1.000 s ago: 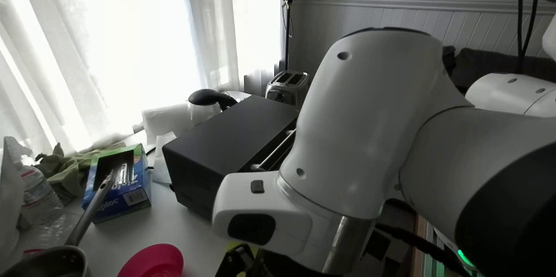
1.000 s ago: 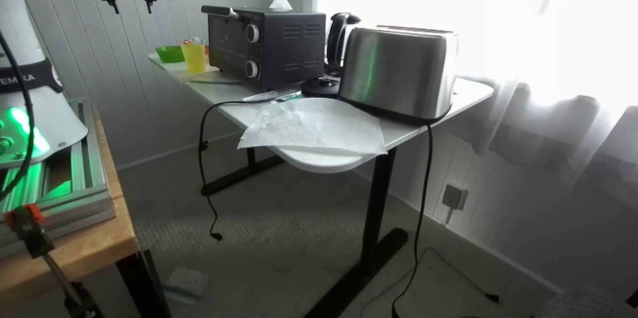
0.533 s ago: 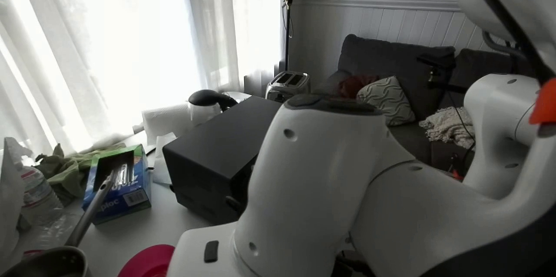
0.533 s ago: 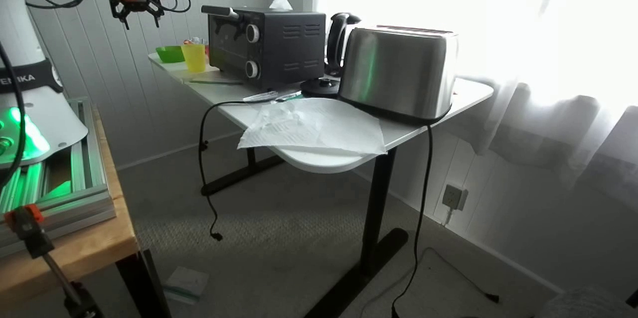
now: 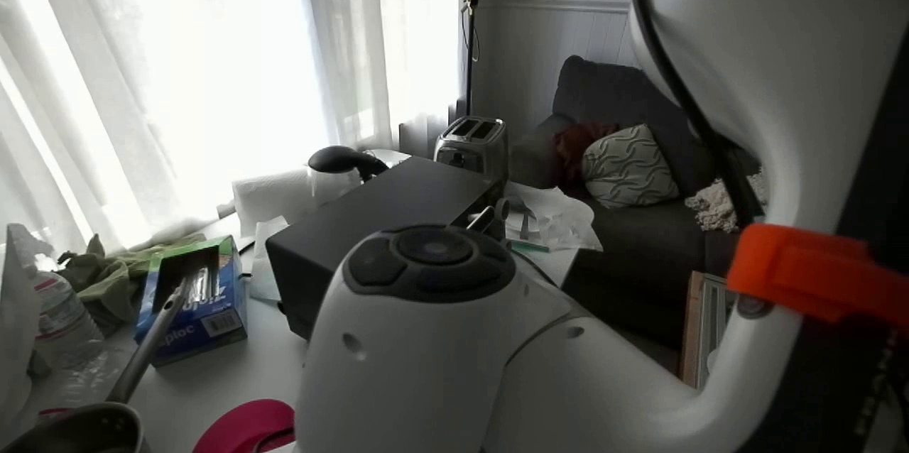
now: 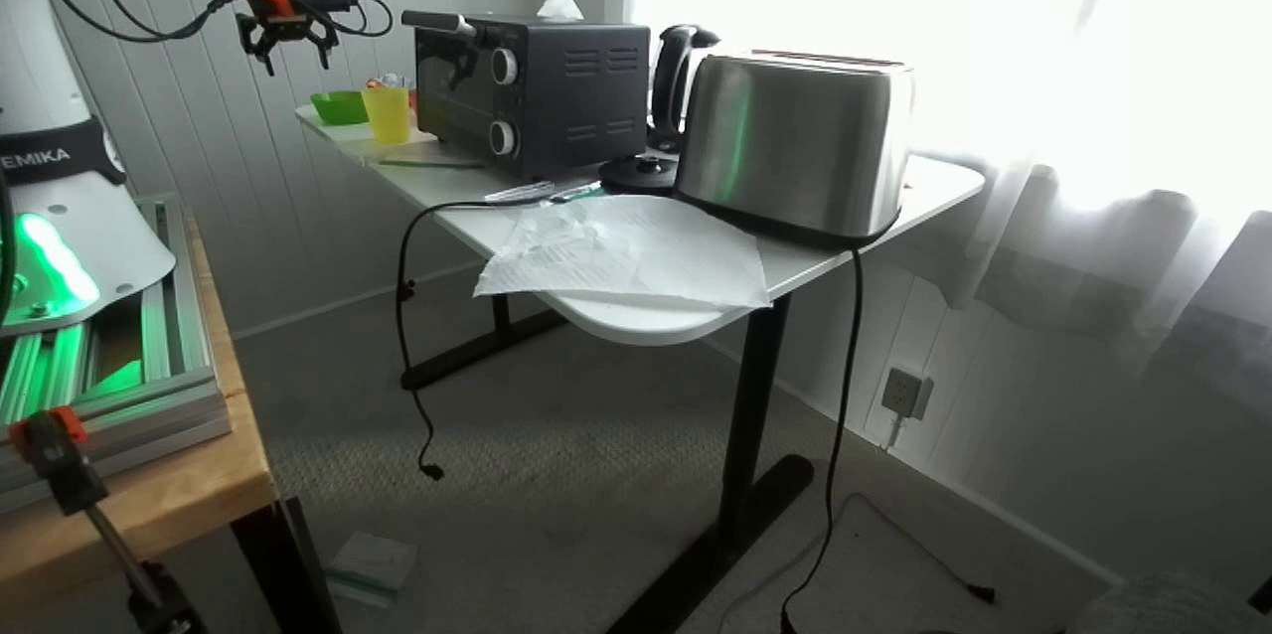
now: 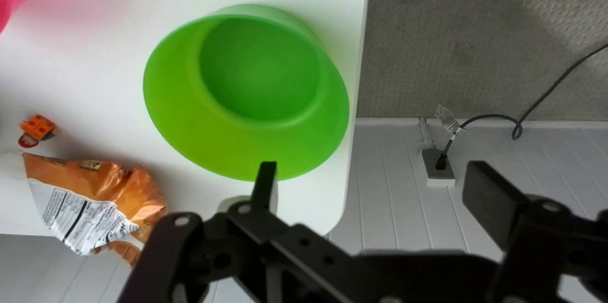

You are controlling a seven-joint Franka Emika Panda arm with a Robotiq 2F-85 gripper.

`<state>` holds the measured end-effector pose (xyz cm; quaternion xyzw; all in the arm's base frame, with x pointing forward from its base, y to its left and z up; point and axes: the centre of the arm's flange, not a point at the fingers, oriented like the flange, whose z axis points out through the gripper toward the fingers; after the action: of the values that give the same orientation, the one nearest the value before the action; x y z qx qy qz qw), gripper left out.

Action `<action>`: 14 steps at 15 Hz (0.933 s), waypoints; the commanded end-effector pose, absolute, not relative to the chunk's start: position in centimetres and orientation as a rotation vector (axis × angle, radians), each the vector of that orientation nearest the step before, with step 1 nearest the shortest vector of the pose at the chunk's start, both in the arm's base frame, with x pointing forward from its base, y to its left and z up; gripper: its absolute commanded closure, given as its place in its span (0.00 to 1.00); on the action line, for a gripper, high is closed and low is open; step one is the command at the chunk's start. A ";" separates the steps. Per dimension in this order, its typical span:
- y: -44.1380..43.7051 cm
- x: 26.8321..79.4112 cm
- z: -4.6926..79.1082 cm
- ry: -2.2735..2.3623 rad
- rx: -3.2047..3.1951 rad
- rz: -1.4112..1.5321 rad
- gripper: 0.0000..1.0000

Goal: Stack the bowls together and put the yellow cup in the top bowl then place the bowls and cup on top of the toaster oven

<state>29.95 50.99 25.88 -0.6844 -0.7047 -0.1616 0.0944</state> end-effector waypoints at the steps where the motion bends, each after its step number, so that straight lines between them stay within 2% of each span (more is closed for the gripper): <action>1: 53.1 30.6 24.4 -2.107 -2.024 -0.424 0.00; 4: 53.3 30.8 23.4 -2.110 -2.026 -0.394 0.03; 9: 53.5 31.2 21.8 -2.100 -2.033 -0.357 0.47; 14: 53.3 31.8 20.3 -2.077 -2.053 -0.346 0.81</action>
<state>31.32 52.65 21.05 -0.6884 -0.7082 -0.1196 0.1008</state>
